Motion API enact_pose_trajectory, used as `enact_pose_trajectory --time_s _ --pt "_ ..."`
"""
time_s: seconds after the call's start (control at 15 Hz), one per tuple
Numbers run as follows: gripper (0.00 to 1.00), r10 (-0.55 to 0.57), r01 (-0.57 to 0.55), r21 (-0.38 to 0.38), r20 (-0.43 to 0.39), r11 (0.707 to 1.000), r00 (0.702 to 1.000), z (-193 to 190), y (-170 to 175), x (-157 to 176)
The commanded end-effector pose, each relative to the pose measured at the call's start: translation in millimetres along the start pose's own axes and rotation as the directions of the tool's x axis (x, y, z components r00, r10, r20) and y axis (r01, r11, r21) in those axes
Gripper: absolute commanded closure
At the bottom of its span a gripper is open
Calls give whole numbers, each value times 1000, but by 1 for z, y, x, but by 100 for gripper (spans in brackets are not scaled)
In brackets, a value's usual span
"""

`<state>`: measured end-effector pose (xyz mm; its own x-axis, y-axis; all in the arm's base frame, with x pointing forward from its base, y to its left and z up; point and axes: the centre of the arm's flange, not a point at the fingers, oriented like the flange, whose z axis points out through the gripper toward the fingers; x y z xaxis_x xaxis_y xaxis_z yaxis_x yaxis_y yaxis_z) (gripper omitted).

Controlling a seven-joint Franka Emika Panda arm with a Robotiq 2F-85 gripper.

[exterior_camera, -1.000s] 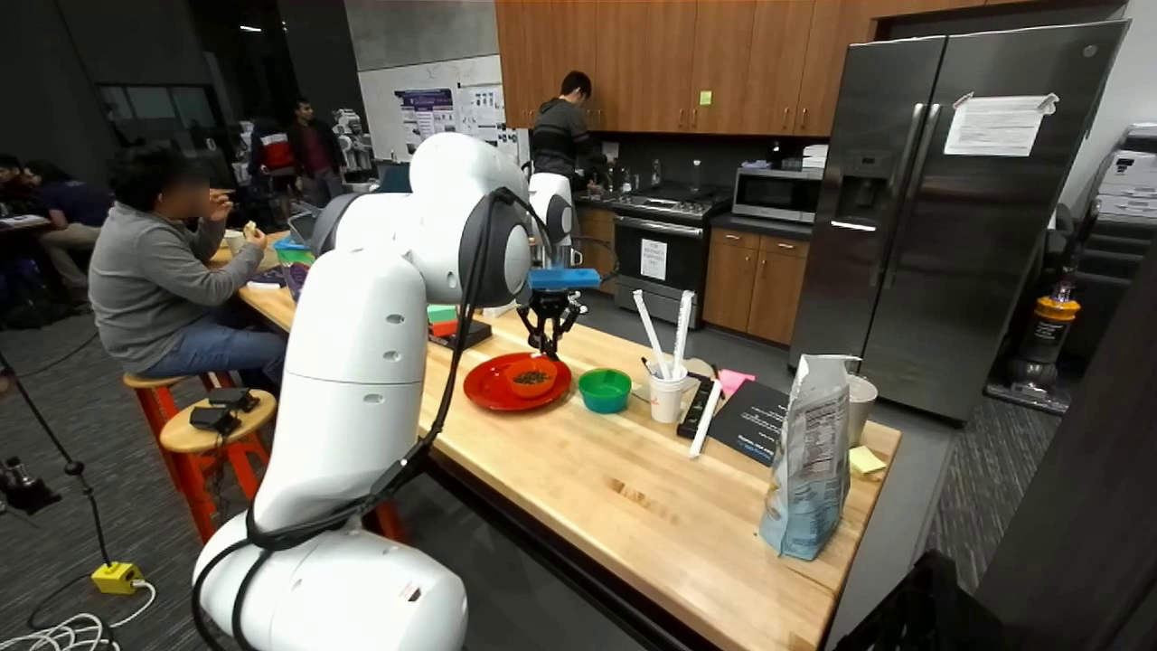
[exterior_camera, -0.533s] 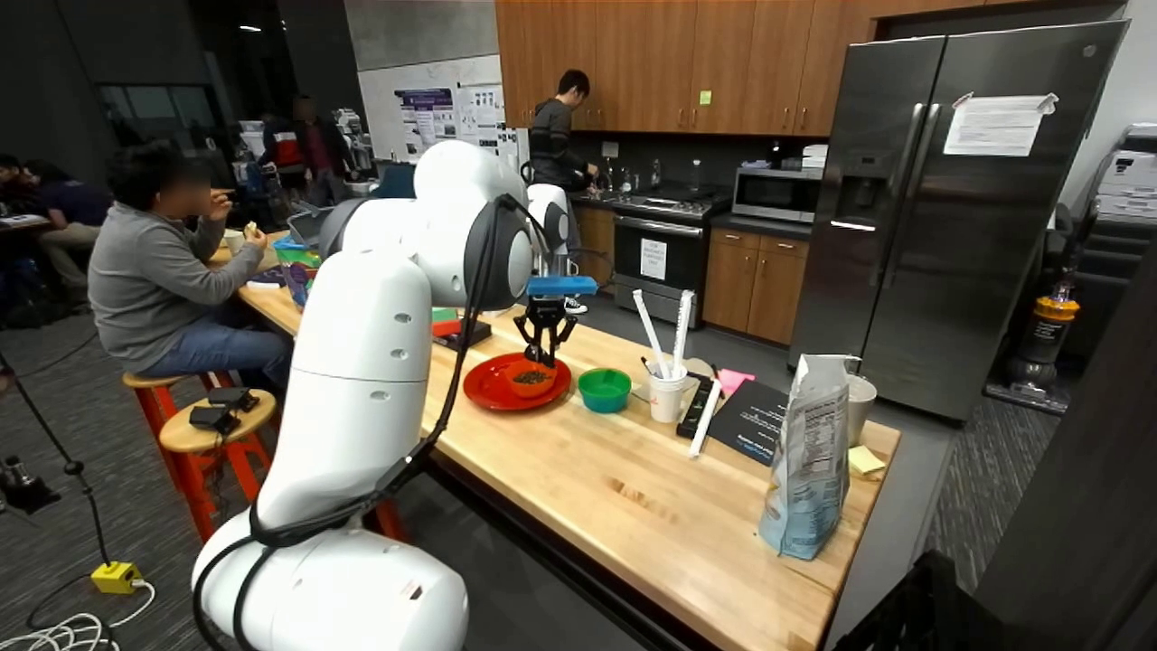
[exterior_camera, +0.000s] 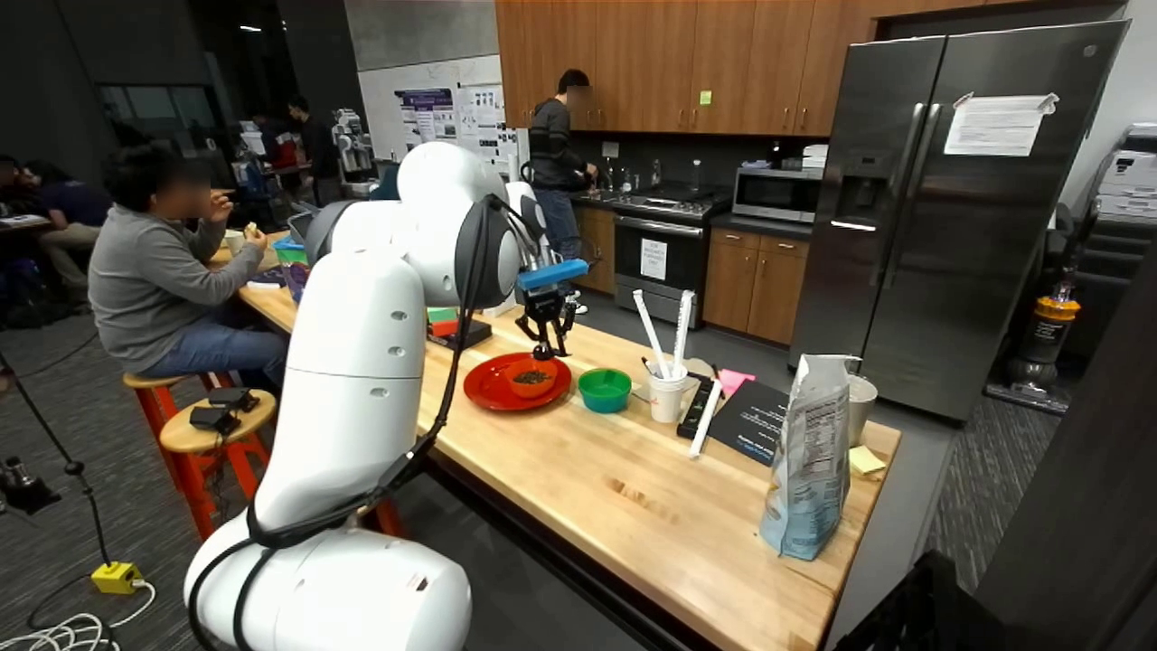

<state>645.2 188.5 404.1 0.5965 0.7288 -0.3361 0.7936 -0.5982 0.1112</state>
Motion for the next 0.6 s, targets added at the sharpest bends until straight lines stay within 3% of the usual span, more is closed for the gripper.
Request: enact_pose_trajectory --time_s 0.0,0.2,0.27,0.53 --pt "94 0 8 -147 53 989 999 -14 -1 8" --pt "94 -22 37 -200 73 979 997 -20 -4 12" --pt "75 -28 38 -165 61 986 998 -13 -8 11" --pt "75 -32 43 -179 65 983 997 -16 -9 12"
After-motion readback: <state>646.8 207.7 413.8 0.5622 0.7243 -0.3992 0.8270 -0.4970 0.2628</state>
